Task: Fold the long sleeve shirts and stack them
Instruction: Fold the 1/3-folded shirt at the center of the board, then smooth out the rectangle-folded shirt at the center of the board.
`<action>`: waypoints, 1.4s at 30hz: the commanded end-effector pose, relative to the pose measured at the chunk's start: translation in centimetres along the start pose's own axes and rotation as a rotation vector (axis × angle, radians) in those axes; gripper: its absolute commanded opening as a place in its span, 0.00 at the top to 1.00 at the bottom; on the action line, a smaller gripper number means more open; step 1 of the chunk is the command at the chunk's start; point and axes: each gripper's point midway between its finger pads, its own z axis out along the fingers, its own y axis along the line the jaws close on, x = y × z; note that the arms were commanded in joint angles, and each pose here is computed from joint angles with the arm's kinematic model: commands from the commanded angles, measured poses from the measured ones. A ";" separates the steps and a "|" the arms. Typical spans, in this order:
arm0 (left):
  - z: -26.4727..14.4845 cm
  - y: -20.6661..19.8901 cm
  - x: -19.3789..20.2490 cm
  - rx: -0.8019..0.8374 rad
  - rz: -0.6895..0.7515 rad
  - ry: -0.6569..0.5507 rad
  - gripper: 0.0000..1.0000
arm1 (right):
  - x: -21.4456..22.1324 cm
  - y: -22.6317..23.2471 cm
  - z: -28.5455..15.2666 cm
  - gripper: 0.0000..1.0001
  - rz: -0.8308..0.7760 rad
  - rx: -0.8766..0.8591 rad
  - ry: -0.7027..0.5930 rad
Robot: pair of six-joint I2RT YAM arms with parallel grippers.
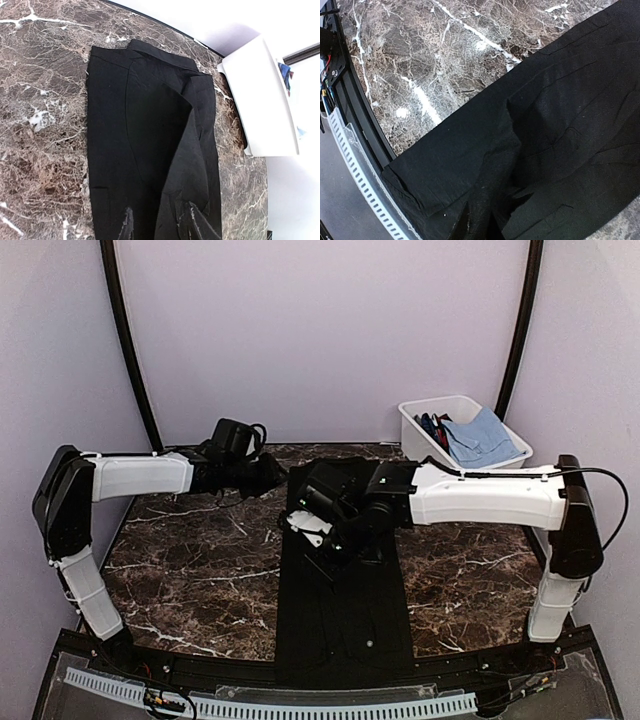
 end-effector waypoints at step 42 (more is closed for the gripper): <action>-1.6 4.5 10.4 -0.021 0.044 0.297 0.67 | -7.5 -14.3 -2.7 0.71 0.490 0.038 -0.539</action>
